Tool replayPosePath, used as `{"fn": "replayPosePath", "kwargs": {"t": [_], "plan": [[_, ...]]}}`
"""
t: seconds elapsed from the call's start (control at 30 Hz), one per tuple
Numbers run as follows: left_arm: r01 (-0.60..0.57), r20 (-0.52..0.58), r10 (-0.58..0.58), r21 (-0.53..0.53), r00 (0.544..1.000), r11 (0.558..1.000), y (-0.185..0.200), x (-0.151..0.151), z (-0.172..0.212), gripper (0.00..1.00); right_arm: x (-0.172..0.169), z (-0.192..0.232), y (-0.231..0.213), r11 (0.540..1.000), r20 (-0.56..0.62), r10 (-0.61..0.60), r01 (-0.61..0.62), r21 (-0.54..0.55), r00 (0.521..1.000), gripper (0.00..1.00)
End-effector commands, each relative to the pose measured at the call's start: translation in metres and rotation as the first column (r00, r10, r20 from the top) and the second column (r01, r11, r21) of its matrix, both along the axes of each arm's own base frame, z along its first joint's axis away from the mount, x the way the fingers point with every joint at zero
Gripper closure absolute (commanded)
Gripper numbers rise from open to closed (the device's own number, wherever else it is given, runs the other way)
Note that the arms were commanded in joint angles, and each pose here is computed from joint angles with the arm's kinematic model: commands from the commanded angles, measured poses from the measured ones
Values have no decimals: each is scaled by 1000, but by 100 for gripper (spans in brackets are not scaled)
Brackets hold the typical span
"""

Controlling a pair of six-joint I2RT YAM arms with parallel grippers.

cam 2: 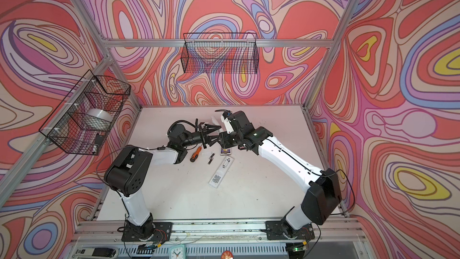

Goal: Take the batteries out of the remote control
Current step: 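Grasp the button remote's end with the right gripper while the left gripper releases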

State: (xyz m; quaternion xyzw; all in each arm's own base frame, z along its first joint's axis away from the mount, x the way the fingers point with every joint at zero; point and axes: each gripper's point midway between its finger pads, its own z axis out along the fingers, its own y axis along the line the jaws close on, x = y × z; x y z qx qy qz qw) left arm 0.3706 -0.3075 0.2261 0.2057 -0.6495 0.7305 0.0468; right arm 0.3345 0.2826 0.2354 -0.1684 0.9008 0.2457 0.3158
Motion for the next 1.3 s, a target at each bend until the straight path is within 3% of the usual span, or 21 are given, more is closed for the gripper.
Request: {"fn": "replayPosePath", "kwargs": {"t": [0.0, 0.23, 0.43, 0.5, 0.53, 0.57, 0.6, 0.63, 0.8, 0.93, 1.03, 1.13, 1.27], "plan": [[5, 65, -3, -35, 998, 999, 3, -8, 22, 78, 12, 18, 9, 999, 59, -15, 12, 53, 998, 64], [13, 55, -12, -33, 998, 999, 3, -9, 17, 77, 20, 18, 12, 999, 77, -21, 18, 51, 997, 70], [18, 49, -17, -32, 999, 999, 3, -9, 15, 74, 23, 19, 15, 998, 73, -28, 23, 60, 997, 91], [20, 46, -18, -29, 999, 999, 3, -10, 13, 66, 22, 21, 14, 998, 69, -31, 27, 59, 997, 97], [20, 42, -19, -25, 999, 999, 3, -10, 11, 56, 22, 22, 12, 998, 66, -38, 34, 57, 997, 98], [20, 42, -19, -23, 999, 1000, 4, -10, 9, 37, 21, 23, 11, 998, 65, -43, 40, 54, 997, 98], [21, 40, -20, -20, 999, 1000, 4, -11, 7, 4, 21, 24, 9, 998, 64, -49, 46, 50, 997, 98], [21, 40, -20, -19, 999, 1000, 4, -12, 6, 0, 20, 25, 7, 998, 60, -55, 52, 47, 997, 98], [20, 54, -20, 9, 998, 1000, 12, -14, 3, 0, 20, 25, -10, 992, 10, -122, 122, -12, 992, 100], [64, 92, -78, 149, 993, 987, 16, -27, -3, 0, 27, 15, -48, 967, -164, -250, 238, -86, 954, 100], [113, 148, -181, 382, 972, 917, 24, -46, -11, 0, 31, 17, -69, 955, -251, -292, 269, -124, 923, 100], [105, 217, -324, 664, 921, 741, 47, -59, -11, 0, 32, 25, -79, 953, -303, -295, 253, -169, 906, 100], [47, 262, -430, 808, 864, 587, 70, -60, -7, 0, 24, 26, -72, 962, -430, -237, 148, -230, 871, 100]]}}
